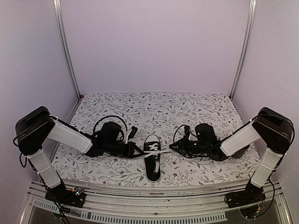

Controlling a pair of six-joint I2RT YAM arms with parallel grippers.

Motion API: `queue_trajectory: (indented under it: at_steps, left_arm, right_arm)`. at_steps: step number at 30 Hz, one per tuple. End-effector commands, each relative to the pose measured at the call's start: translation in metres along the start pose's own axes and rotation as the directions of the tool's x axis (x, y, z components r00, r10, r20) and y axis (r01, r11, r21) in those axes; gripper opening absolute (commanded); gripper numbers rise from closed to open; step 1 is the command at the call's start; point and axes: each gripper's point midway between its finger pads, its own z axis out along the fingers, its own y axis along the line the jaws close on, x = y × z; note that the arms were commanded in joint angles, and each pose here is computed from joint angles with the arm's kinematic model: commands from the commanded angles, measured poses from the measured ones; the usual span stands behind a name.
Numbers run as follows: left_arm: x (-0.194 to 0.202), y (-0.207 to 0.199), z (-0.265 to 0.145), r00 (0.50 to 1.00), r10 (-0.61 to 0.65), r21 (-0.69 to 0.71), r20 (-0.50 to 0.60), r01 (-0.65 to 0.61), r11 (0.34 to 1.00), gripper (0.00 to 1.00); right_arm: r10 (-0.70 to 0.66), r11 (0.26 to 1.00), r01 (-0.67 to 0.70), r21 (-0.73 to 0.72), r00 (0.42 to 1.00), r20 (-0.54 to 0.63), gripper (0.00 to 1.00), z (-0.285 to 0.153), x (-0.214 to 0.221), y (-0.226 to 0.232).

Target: Tie the shoes

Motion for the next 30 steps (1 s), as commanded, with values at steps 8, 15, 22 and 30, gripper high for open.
queue_trajectory:
  at_steps: [8,15,22,30]
  left_arm:
    - [0.018,0.025,-0.019,0.997,-0.069,-0.106,0.041,0.073,0.992,0.00]
    - [0.024,0.040,-0.031,0.992,-0.108,-0.149,0.071,0.117,0.982,0.00]
    - [0.028,0.056,-0.038,0.986,-0.144,-0.192,0.088,0.158,0.969,0.00]
    - [0.029,0.067,-0.044,0.980,-0.168,-0.220,0.103,0.187,0.957,0.00]
  right_arm:
    - [-0.023,0.998,0.021,0.064,0.999,0.041,0.02,-0.004,-0.019,-0.017]
    - [-0.019,0.996,0.013,0.089,0.998,0.063,0.02,-0.012,-0.024,-0.025]
    - [-0.016,0.994,0.007,0.109,0.996,0.083,0.02,-0.020,-0.029,-0.033]
    - [-0.016,0.993,0.005,0.119,0.995,0.094,0.02,-0.026,-0.032,-0.037]
